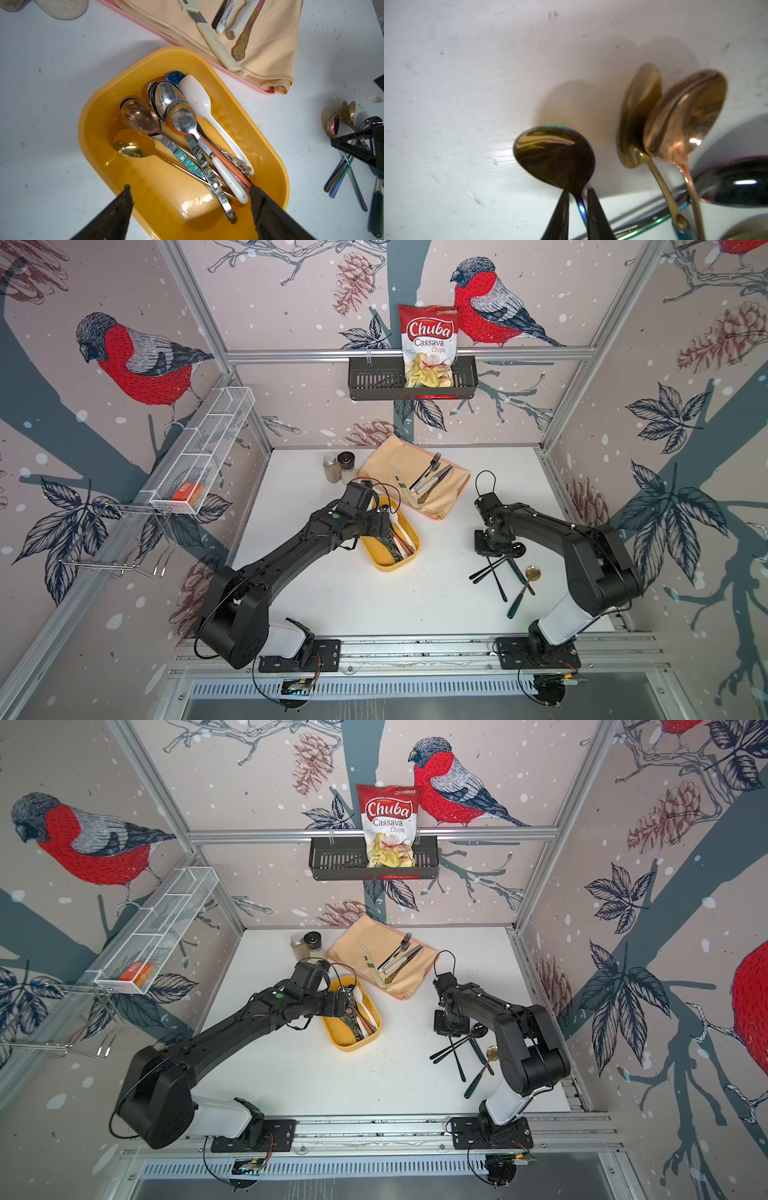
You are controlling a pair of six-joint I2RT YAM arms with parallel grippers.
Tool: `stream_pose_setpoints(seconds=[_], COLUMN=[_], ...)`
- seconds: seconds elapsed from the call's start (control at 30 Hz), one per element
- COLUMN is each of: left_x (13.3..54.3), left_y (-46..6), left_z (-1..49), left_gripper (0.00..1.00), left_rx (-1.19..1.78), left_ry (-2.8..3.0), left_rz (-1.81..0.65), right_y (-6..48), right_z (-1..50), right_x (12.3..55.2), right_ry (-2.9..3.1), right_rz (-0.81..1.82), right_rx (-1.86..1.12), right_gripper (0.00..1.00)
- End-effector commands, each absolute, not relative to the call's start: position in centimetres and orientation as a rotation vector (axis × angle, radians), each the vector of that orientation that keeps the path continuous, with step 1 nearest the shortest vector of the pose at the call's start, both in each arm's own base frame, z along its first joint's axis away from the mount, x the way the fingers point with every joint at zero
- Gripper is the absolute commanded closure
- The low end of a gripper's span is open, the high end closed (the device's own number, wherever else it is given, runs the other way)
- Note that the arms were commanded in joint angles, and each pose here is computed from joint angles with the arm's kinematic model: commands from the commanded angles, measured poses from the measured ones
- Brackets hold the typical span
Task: Put the spoon into the storage box
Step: Pick up the spoon from the center of the board.
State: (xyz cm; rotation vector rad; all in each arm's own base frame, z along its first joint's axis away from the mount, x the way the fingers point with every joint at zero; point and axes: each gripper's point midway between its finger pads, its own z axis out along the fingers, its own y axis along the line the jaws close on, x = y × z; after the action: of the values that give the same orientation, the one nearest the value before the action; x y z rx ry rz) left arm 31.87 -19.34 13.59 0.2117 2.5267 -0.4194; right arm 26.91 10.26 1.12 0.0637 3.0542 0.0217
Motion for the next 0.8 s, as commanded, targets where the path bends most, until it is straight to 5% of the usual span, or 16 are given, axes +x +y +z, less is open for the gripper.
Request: stream_pose_setpoints(seconds=[0.0,0.77], left_x=[31.6,31.8], left_y=[-18.8,-17.8], left_z=[13.5,13.8], left_gripper=[0.1,0.09], left_rx=[0.195,0.153], left_ry=[2.541,2.524], left_rz=[-0.388,-0.351], right_y=[11.0,13.8], right_z=[0.3,1.9], right_x=[26.7,28.5], right_ry=[3.08,3.029], right_rz=[0.049,0.049], right_rx=[0.039,-0.06], right_gripper=[0.83,0.98])
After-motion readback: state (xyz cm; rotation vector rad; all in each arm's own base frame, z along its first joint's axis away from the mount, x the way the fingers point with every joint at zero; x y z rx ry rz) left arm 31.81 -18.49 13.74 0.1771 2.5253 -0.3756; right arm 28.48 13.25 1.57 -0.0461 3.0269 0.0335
